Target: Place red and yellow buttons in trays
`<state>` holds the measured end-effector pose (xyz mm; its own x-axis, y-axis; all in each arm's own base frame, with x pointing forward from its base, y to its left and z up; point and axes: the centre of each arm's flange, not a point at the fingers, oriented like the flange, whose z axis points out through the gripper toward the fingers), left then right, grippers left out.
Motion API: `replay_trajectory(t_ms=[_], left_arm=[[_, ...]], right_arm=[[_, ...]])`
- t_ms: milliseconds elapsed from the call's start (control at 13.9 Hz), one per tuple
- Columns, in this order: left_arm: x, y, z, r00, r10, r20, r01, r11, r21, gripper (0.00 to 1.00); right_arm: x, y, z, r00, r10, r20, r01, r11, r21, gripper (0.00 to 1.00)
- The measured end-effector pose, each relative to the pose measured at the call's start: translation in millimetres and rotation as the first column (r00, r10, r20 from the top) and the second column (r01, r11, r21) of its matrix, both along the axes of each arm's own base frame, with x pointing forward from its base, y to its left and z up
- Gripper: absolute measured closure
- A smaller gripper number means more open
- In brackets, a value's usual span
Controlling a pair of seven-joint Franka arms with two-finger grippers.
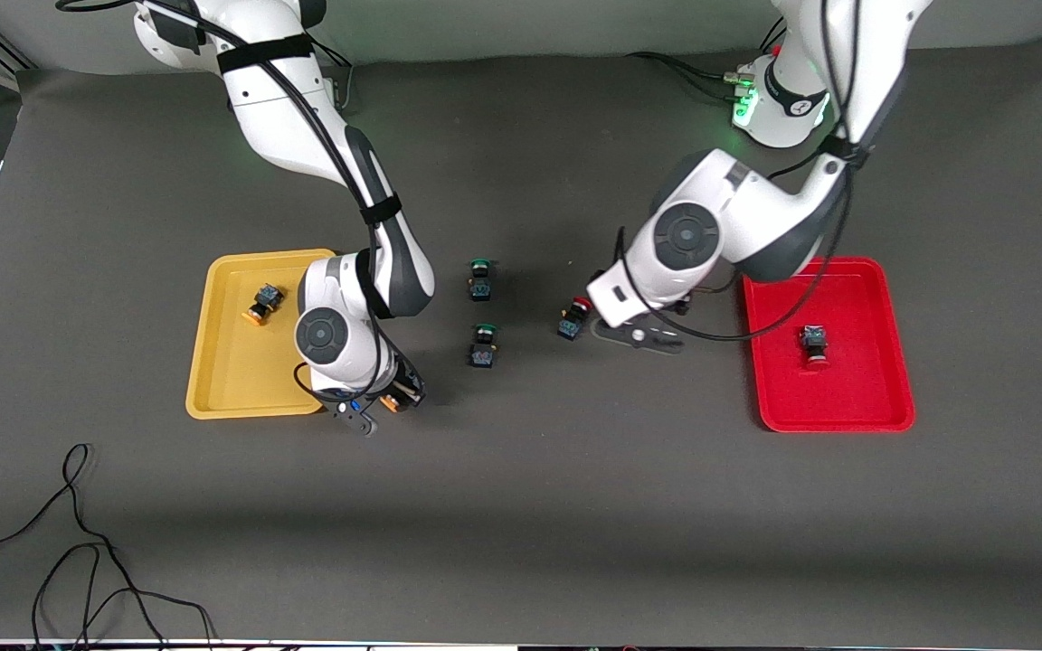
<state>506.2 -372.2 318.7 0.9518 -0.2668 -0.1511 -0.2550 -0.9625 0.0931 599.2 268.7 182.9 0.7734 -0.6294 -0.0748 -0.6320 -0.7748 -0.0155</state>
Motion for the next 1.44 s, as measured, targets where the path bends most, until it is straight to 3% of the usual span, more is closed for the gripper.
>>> replay_trajectory(t_ms=[215, 359, 503, 718, 1077, 1436], left_arm=[[-18.5, -39.6, -15.2, 0.999, -0.009, 0.033, 0.011, 0.999, -0.043, 0.0], [-34.3, -63.6, -34.5, 0.999, -0.021, 0.041, 0.023, 0.999, -0.049, 0.0], [-46.7, -78.1, -61.7, 0.998, -0.021, 0.06, 0.022, 1.0, -0.011, 0.0], [-49.7, -78.7, -103.2, 0.998, -0.004, 0.07, 0.002, 0.999, 0.032, 0.0], [-45.8, -74.6, -131.2, 0.997, 0.021, 0.077, -0.023, 0.999, 0.027, 0.04], [-47.1, -77.1, -131.6, 0.993, 0.086, 0.083, -0.089, 0.995, 0.034, 0.59]], right_arm=[[12.0, -7.2, 33.6, 1.0, -0.015, -0.016, 0.015, 1.0, 0.022, 0.67], [26.4, -24.4, 90.6, 0.999, -0.032, -0.04, 0.034, 0.998, 0.052, 0.67], [37.0, -64.1, 159.2, 0.998, -0.018, -0.06, 0.024, 0.996, 0.086, 0.67], [40.8, -165.2, 224.3, 0.998, 0.049, -0.048, -0.043, 0.992, 0.121, 0.67], [27.5, -223.1, 175.7, 0.989, 0.113, -0.094, -0.102, 0.988, 0.112, 0.67], [13.2, -242.7, 114.8, 0.989, 0.106, -0.103, -0.101, 0.994, 0.05, 0.67]])
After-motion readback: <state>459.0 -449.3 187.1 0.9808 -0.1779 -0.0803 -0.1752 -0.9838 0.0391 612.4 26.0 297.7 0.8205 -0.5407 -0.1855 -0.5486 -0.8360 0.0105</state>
